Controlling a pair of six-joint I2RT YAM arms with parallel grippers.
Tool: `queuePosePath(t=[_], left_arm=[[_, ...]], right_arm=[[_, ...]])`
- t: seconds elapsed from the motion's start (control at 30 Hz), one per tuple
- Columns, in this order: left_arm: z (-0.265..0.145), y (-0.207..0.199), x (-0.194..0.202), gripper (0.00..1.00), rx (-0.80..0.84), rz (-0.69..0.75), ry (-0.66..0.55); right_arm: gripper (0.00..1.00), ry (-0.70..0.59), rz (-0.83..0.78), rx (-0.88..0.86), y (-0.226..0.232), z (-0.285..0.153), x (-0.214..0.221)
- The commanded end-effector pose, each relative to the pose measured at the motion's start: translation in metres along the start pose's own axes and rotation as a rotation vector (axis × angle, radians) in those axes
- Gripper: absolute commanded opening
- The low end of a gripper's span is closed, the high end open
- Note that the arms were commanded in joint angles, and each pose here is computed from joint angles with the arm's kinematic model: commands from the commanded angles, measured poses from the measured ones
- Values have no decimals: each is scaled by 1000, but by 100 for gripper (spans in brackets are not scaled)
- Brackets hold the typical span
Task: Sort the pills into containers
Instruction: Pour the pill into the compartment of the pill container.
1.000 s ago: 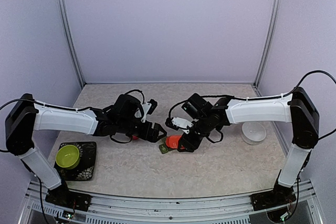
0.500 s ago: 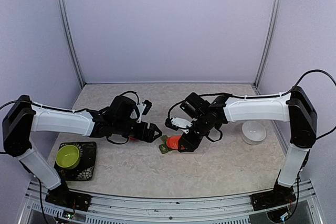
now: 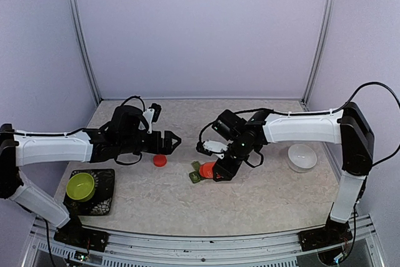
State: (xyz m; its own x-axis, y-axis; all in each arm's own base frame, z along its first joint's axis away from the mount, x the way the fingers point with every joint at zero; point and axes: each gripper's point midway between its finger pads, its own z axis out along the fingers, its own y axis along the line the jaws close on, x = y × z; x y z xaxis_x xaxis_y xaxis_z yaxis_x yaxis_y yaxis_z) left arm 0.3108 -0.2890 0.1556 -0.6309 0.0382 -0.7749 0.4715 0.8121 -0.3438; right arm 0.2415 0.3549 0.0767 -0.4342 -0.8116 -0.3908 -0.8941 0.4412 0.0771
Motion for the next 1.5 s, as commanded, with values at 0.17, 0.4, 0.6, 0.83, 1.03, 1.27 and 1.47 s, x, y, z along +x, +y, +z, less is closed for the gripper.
queuePosePath(t=[0.17, 0.4, 0.6, 0.83, 1.03, 1.27, 1.47], left_arm=[[-19, 6, -35, 99, -22, -25, -121], [-18, 8, -29, 99, -21, -33, -114], [-17, 8, -26, 99, -18, -33, -108], [-15, 9, -20, 99, -9, -41, -101], [-15, 9, -18, 99, -8, -40, -98], [-15, 8, -17, 99, 0, -45, -99], [-16, 9, -15, 99, 0, -45, -99]], right_arm=[[9, 18, -20, 8, 1, 1, -10], [10, 47, -22, 21, -2, 4, -8], [11, 59, -28, 28, -2, 2, -10], [11, 81, -37, 31, 0, 2, -11], [11, 110, -48, 41, 1, 5, -9], [12, 162, -61, 89, -4, 9, -10], [12, 173, -70, 102, -3, 8, -12]])
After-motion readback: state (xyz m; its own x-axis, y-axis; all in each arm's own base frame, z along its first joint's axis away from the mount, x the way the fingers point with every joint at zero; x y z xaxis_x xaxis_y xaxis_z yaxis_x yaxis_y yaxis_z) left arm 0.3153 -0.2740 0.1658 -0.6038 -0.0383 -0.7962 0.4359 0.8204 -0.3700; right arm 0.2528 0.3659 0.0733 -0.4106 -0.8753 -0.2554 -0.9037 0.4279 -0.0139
